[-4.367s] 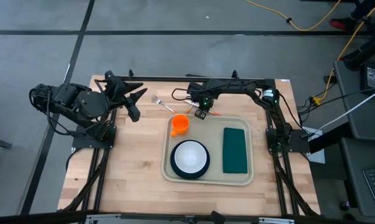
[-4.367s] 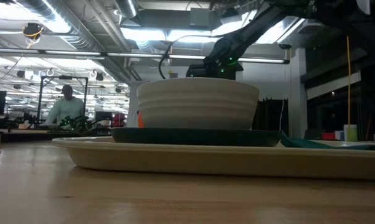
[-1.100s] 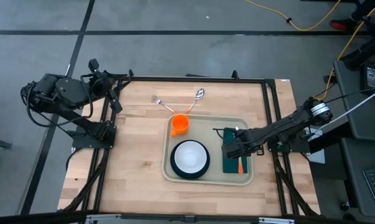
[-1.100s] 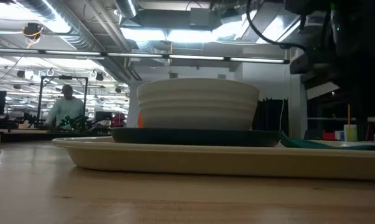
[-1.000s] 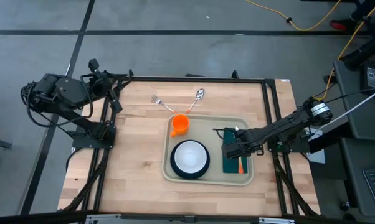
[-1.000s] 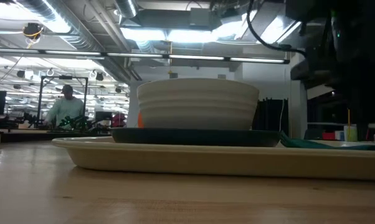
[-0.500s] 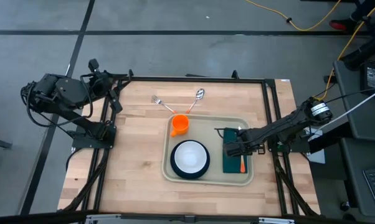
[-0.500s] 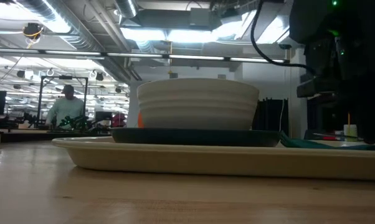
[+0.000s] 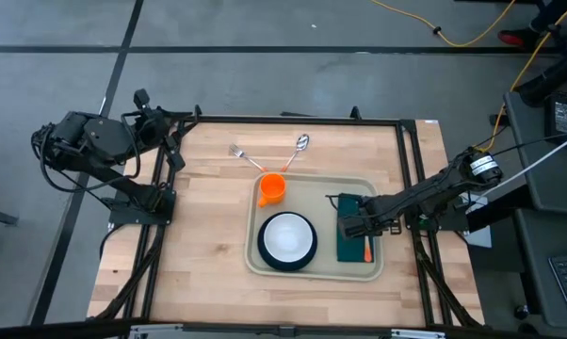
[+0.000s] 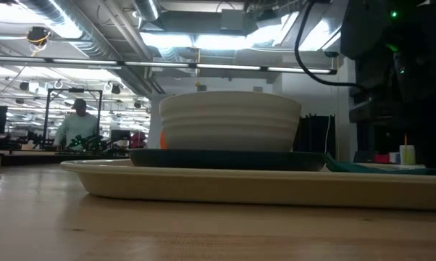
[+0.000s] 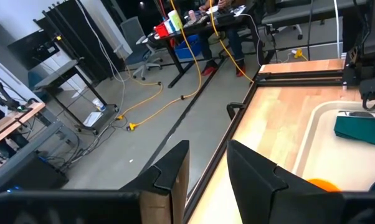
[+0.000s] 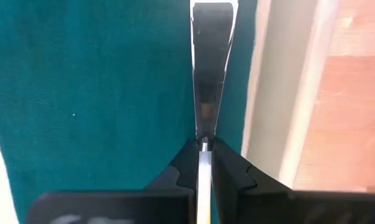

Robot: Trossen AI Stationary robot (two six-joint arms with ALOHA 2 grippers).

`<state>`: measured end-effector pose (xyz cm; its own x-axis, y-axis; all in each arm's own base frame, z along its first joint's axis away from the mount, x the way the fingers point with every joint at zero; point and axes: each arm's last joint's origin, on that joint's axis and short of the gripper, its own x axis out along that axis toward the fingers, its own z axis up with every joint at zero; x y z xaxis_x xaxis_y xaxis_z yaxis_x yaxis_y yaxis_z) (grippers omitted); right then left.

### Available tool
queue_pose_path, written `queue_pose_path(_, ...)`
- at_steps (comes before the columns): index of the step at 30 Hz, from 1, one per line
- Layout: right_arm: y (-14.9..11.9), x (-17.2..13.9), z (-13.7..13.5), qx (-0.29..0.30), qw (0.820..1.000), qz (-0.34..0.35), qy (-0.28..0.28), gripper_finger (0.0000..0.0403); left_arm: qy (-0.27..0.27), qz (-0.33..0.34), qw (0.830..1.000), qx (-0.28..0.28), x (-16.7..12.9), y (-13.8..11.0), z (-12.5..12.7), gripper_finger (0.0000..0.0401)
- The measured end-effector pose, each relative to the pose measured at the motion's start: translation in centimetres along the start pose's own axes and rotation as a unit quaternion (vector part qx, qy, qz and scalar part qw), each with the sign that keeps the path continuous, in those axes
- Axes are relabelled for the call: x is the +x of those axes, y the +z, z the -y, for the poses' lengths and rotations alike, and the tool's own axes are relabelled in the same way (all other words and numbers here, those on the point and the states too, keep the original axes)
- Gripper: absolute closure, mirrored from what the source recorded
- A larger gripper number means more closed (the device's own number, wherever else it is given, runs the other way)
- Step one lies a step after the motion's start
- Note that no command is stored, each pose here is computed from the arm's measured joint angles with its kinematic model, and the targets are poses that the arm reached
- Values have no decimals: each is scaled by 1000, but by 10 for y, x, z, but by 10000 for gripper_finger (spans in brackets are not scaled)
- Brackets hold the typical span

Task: Set up tray
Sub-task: Put the orange knife on the green napkin, then put the orange spoon on the green napkin to the left of the orange knife

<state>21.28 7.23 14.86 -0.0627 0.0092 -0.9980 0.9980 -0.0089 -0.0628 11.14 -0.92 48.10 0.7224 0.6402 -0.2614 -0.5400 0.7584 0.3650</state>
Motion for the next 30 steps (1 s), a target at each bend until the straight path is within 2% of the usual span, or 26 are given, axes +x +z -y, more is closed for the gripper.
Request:
queue_pose_path(5,0,1,0,2,1000,-2,3,376,0,0,1000,-7,0,0,0,299)
queue_pose_path(13,0,1,-1,3,1000,-4,10,313,0,0,1000,-7,0,0,0,299)
queue_pose_path(20,-2,-6,-6,2,1000,-6,16,289,-9,0,1000,-11,0,0,1,299)
queue_pose_path(26,-4,-24,-9,2,1000,-1,-1,287,-13,0,1000,-11,0,0,1,299)
queue_pose_path(30,-1,-48,-19,15,1000,5,11,286,-14,0,1000,-11,0,0,1,299)
